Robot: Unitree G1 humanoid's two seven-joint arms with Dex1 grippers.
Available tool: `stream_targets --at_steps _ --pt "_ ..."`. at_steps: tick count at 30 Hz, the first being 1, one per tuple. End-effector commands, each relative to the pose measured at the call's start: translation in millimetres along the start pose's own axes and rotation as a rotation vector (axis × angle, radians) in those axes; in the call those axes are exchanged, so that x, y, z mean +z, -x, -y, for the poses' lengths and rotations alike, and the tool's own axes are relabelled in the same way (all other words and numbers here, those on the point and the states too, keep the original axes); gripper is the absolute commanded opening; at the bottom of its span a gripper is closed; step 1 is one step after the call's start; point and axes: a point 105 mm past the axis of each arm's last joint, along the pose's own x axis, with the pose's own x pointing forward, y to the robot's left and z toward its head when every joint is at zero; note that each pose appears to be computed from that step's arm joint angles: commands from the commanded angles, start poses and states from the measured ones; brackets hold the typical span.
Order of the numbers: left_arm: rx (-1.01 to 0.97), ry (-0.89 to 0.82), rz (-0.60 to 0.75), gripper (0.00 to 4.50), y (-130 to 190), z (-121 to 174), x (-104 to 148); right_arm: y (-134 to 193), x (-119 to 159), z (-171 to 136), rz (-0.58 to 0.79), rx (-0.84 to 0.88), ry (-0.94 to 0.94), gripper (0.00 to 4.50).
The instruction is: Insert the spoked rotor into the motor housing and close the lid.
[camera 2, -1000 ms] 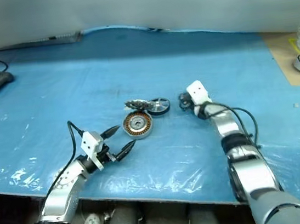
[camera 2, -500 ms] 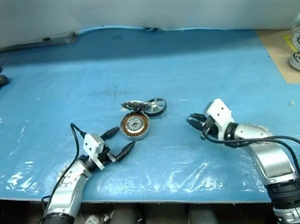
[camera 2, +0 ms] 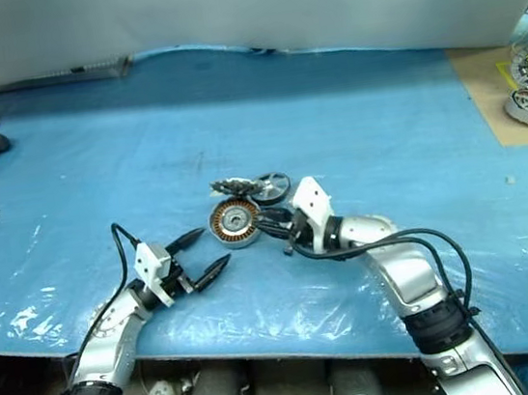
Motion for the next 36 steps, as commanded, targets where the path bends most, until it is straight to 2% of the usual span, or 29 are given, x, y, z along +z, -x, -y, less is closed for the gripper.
stream_targets --at_steps 1,20,36 --pt "0.036 -0.064 0.044 4.5 1 -7 16 -9 9 -1 0.026 0.014 0.025 0.55" --pt "0.105 -0.078 0.051 4.5 -4 -13 15 -61 -3 8 -0.021 -0.045 0.013 0.55" --pt "0.105 -0.074 0.048 4.5 -5 -11 14 -65 -18 12 -0.07 -0.044 -0.002 0.55"
